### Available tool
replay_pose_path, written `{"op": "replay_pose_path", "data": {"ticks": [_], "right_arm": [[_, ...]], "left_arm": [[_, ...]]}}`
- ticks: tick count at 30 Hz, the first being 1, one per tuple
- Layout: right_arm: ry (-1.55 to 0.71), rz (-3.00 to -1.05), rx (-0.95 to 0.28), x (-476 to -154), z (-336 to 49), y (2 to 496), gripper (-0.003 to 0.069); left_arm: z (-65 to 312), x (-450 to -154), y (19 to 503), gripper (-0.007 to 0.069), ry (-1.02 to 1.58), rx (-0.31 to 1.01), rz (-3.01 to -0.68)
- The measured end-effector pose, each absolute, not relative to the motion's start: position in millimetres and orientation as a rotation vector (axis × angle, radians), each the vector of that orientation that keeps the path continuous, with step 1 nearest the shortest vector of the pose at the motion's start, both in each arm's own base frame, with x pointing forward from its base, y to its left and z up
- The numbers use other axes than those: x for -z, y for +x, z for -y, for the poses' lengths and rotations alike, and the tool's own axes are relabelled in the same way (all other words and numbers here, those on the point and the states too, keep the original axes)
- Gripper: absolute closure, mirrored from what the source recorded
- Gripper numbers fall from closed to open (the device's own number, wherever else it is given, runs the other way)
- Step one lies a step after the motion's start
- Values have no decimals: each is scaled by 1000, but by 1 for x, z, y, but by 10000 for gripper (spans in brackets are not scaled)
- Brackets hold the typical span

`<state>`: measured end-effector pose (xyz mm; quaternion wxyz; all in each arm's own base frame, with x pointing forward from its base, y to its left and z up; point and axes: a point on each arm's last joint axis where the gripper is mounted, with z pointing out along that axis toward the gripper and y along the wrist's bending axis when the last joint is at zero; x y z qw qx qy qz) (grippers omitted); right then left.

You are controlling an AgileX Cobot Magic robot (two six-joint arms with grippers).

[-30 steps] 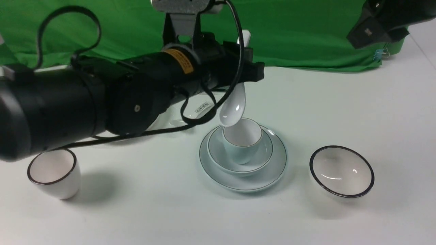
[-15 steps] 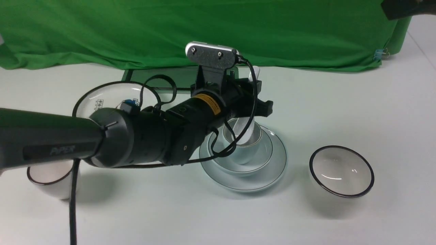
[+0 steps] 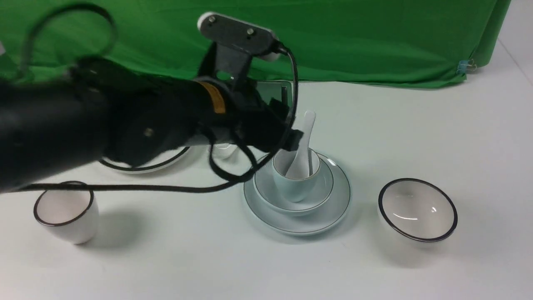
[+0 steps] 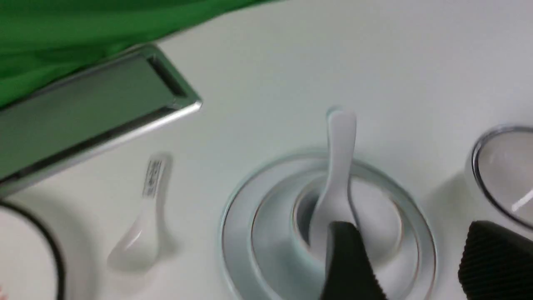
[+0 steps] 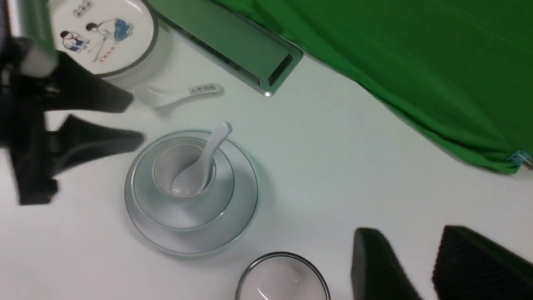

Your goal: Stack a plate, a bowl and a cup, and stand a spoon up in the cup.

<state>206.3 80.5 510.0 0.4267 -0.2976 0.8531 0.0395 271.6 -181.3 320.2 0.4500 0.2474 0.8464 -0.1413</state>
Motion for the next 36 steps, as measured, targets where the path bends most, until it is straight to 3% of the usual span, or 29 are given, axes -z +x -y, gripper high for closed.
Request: {"op": "replay_pose_path", "data": {"ticks": [5, 8, 10, 16, 23, 36], "right_arm": [[-728, -2129, -110, -497, -71, 180, 593], [-683, -2091, -125, -480, -64, 161, 615], [-644, -2038, -152, -467, -60, 147, 616], [-534, -1823, -251, -436, -47, 100, 614], [-469, -1568, -229, -413, -27, 49, 605], [-458, -1529, -229, -408, -23, 38, 578]], "left_arm": [[137, -361, 211, 452, 679, 245, -2223], [112, -376, 175, 588, 661, 248, -2202], [96, -381, 151, 636, 628, 273, -2154], [60, -363, 96, 662, 559, 330, -2033], [27, -322, 47, 662, 511, 372, -1899], [13, -309, 28, 659, 486, 375, -1780]]}}
